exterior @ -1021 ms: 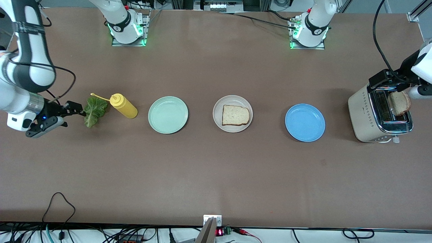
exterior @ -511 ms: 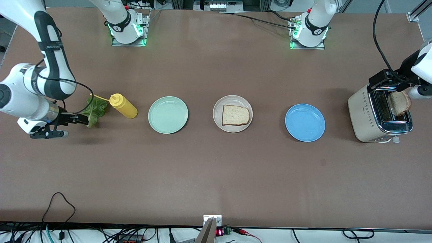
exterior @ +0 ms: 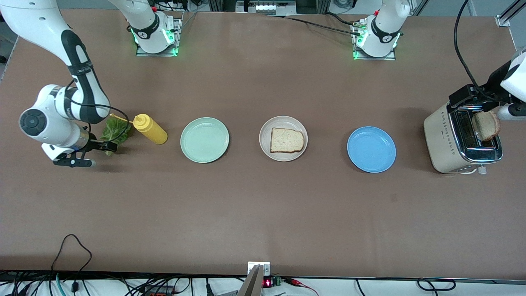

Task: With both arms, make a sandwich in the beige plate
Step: 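Release the bottle and grasp the green lettuce leaf with the right gripper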

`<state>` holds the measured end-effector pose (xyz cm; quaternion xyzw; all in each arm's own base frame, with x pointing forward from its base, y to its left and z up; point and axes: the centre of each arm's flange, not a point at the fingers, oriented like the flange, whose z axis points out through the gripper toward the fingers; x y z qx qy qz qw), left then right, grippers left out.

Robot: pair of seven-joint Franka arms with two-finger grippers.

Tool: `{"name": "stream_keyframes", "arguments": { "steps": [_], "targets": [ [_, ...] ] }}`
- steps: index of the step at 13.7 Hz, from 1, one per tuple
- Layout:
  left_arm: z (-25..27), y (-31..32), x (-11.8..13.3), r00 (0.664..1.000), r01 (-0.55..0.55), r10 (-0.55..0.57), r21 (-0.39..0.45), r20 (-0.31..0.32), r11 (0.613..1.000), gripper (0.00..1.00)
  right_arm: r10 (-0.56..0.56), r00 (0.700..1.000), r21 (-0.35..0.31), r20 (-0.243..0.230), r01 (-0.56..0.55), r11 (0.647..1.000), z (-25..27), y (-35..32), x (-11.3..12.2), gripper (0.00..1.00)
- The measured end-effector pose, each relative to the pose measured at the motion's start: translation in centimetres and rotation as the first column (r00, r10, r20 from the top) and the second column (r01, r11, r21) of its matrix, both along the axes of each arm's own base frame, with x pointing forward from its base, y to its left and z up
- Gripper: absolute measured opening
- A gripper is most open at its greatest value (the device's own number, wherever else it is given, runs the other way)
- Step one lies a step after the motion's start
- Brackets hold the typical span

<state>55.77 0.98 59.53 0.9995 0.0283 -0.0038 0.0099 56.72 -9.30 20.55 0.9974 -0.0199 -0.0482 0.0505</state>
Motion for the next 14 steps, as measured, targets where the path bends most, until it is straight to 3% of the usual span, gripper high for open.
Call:
{"name": "stream_keyframes", "arguments": {
  "steps": [3,4,10,11,14],
  "targets": [
    [0.02,0.0,-0.01,1.0,0.0,0.0,0.0,0.0,1.0,1.0,-0.007,1.0,0.001,-0.014,0.007,1.0,-0.95,-0.37,-0.76,1.0],
    [0.09,0.0,-0.05,1.0,0.0,0.0,0.0,0.002,1.0,1.0,-0.007,1.0,0.001,-0.015,0.007,1.0,-1.0,-0.41,-0.78,0.92],
    [0.39,0.0,-0.23,1.0,0.0,0.0,0.0,0.005,1.0,1.0,0.01,1.0,-0.01,-0.02,-0.01,1.0,-1.11,-0.42,-0.81,0.24],
    [0.37,0.0,-0.24,1.0,0.0,0.0,0.0,0.003,1.0,1.0,0.018,1.0,-0.011,-0.021,-0.019,1.0,-1.13,-0.4,-0.81,0.24],
    [0.35,0.0,-0.27,1.0,0.0,0.0,0.0,0.001,1.0,1.0,0.064,0.998,-0.008,-0.024,-0.064,0.998,-0.99,-0.4,-0.73,0.03]
  ]
}}
